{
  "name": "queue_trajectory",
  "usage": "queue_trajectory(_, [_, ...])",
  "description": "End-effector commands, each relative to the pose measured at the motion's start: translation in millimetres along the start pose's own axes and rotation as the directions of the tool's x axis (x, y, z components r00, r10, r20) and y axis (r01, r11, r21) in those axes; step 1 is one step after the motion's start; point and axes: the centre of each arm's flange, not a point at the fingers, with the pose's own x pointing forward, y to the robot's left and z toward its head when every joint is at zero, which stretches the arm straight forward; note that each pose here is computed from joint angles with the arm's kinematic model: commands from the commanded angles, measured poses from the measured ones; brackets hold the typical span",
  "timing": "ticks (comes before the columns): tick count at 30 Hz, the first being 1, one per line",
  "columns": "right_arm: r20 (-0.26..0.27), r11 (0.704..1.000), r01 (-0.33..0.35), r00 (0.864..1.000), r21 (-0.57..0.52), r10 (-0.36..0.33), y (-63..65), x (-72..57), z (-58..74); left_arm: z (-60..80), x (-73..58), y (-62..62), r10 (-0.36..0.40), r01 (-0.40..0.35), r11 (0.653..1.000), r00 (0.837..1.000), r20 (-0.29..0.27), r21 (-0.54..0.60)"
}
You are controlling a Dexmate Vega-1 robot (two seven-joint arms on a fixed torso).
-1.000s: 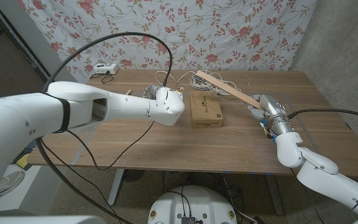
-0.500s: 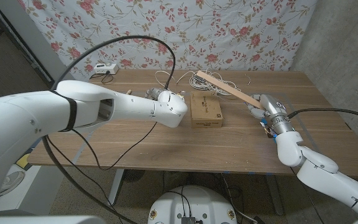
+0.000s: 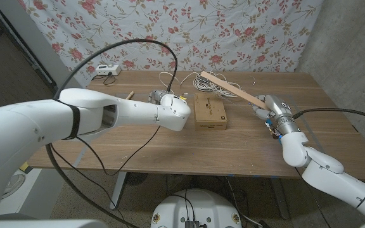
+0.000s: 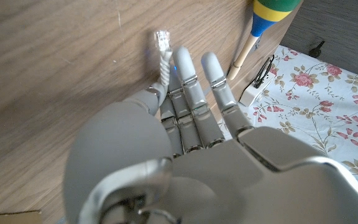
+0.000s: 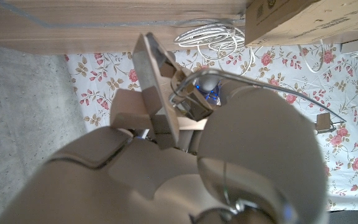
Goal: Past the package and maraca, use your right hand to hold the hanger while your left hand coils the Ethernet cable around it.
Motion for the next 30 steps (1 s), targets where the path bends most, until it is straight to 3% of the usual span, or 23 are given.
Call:
queue_trajectory(1, [0.017,1.0,0.008,1.0,-0.011,-0.008,-1.5,9.2,4.0,-23.5,-12.3,14.8,0.207,-0.2,0.96,0.978,0.013,-0.198])
queue_trajectory(5, [0.02,1.0,0.024,0.999,-0.008,-0.024,-1.5,12.8,5.4,-29.7,-20.5,26.3,0.241,-0.228,0.942,0.97,0.023,-0.244])
queue_trajectory(10, [0.023,0.999,0.051,0.998,-0.002,-0.051,-0.7,17.1,6.3,-33.1,-26.1,41.3,0.218,-0.188,0.947,0.972,0.091,-0.259])
queue_trajectory(14, [0.027,0.998,0.07,0.997,0.007,-0.07,0.2,21.9,7.7,-31.3,-30.3,52.7,0.168,-0.126,0.967,0.969,0.179,-0.221])
queue_trajectory(18, [0.036,0.996,0.09,0.995,0.022,-0.091,1.5,27.4,10.0,-28.5,-36.1,60.6,0.166,-0.117,0.975,0.95,0.265,-0.19])
queue_trajectory(26, [0.058,0.991,0.122,0.99,0.055,-0.125,6.1,40.0,13.7,-28.1,-47.6,73.5,0.206,-0.147,0.972,0.905,0.373,-0.181])
queue_trajectory(28, [0.059,0.989,0.134,0.989,0.064,-0.137,8.1,42.5,14.4,-30.2,-49.5,74.9,0.217,-0.153,0.969,0.901,0.375,-0.194])
queue_trajectory(30, [0.063,0.985,0.15,0.986,0.083,-0.155,9.7,43.7,14.4,-33.9,-51.4,74.8,0.249,-0.178,0.958,0.907,0.34,-0.225])
